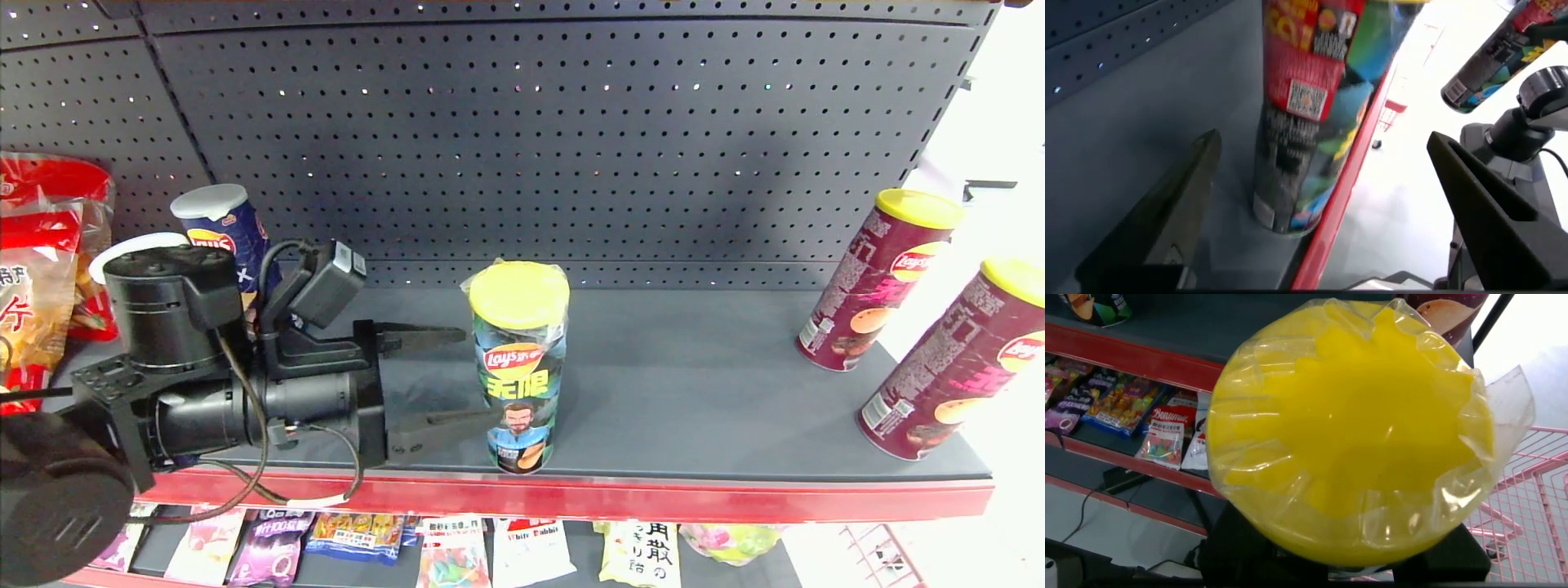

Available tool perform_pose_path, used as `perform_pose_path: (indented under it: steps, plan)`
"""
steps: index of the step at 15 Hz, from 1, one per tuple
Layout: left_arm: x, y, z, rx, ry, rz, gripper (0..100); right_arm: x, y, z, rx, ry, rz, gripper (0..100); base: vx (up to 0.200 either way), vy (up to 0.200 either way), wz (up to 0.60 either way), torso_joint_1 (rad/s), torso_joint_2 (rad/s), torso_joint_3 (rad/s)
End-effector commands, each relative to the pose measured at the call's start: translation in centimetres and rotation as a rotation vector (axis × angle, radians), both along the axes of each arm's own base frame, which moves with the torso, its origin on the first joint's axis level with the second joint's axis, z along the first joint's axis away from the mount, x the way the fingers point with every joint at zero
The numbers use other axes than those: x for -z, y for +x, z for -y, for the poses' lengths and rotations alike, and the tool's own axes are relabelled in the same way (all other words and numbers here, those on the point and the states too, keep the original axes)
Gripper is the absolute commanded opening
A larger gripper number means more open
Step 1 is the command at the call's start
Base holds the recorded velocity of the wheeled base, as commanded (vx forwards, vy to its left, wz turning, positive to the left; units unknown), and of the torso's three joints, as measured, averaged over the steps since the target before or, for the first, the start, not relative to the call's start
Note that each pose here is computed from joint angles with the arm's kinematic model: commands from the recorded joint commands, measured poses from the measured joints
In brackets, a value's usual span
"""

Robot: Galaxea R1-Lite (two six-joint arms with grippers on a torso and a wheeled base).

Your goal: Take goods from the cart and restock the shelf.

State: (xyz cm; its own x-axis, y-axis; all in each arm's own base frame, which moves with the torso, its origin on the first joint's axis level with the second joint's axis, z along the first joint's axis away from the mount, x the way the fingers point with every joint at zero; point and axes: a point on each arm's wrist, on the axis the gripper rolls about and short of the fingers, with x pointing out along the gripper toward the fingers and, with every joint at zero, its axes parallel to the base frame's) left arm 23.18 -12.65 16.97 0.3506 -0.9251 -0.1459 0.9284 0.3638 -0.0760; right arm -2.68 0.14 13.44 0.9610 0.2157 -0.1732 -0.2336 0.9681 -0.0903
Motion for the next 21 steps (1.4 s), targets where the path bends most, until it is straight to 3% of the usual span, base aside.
perform_pose_path:
  steps: [1,4,10,13,15,18,21]
  plan:
    - [-0.3,-1.6,-1.6,-0.032,-0.004,0.009,100,0.0,0.0,0.0,-0.004,0.000,-0.003,0,0.000,0.000,0.00,0.000,0.00,0.000]
    - [-0.2,-3.4,-3.4,-0.074,-0.006,0.008,100,-0.2,0.2,0.0,-0.007,0.000,-0.011,0,0.000,0.000,0.00,0.000,0.00,0.000]
    - [-0.1,-7.0,-5.1,-0.101,-0.017,0.023,100,-0.5,0.4,0.0,-0.022,-0.001,-0.023,0,0.000,0.000,0.00,0.000,0.00,0.000]
    - [0.9,-10.1,-6.9,-0.217,-0.014,0.031,100,-2.8,1.6,0.0,-0.091,-0.005,-0.055,0,0.000,0.000,0.00,0.000,0.00,0.000]
    - [2.2,-12.8,-8.0,-0.350,0.004,0.045,100,-6.4,3.6,-0.6,-0.245,-0.002,-0.081,0,0.000,0.000,0.00,0.000,0.00,0.000]
    - [2.8,-15.6,-9.0,-0.373,0.010,0.037,100,-10.4,7.5,-2.4,-0.425,0.022,-0.129,0,0.000,0.000,0.00,0.000,0.00,0.000]
    - [2.2,-16.7,-9.4,-0.400,0.039,0.014,100,-13.1,13.7,-5.6,-0.482,0.053,-0.086,0,0.000,0.000,0.00,0.000,0.00,0.000]
